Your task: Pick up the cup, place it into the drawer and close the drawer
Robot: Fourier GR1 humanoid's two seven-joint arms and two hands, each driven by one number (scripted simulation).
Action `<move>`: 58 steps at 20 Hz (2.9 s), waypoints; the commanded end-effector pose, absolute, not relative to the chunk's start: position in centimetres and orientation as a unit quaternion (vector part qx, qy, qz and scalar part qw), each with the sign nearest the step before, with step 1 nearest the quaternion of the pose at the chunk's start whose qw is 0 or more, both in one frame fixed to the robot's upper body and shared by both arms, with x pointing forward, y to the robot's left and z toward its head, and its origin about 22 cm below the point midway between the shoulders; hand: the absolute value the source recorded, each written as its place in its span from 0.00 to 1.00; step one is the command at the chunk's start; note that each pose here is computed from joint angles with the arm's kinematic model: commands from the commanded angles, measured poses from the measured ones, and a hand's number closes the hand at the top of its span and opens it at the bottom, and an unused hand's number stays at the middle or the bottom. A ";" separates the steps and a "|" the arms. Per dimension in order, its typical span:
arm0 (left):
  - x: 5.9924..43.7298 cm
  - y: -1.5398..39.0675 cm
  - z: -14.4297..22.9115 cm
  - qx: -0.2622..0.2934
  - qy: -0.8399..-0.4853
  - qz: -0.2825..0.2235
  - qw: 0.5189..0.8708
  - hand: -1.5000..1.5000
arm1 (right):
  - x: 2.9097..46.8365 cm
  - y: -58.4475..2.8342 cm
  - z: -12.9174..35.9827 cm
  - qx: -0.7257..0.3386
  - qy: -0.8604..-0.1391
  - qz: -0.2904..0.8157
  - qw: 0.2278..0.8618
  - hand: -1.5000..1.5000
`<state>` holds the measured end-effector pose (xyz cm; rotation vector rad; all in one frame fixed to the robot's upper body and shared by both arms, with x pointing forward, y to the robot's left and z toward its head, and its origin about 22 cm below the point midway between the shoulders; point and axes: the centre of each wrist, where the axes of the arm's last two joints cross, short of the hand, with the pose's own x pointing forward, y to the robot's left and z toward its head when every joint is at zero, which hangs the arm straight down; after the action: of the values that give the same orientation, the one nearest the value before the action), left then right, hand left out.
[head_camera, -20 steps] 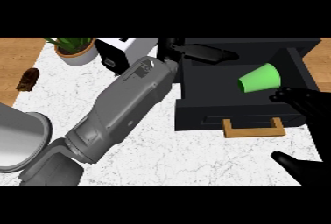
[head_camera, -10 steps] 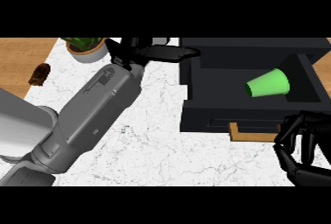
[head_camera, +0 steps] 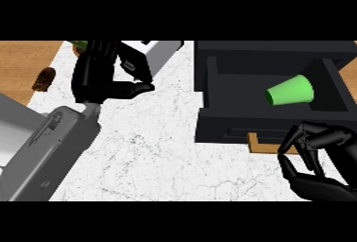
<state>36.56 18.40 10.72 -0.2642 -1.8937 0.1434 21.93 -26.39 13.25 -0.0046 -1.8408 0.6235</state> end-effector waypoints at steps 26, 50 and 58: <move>27.6 32.8 5.4 -0.109 -0.807 0.083 0.574 0.00 | 33.6 -22.5 -1.3 -0.182 -0.645 0.532 0.518 0.00; 27.1 33.9 3.7 -0.138 -0.807 0.065 0.570 0.00 | 42.7 -28.1 3.3 -0.175 -0.635 0.497 0.564 0.00; 27.6 33.5 3.9 -0.127 -0.805 0.059 0.576 0.00 | 43.9 -27.9 5.5 -0.169 -0.634 0.496 0.570 0.00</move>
<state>27.33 33.36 3.70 -0.3229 -1.8836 0.1424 42.44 -27.04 2.58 -0.2364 -1.5720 1.2442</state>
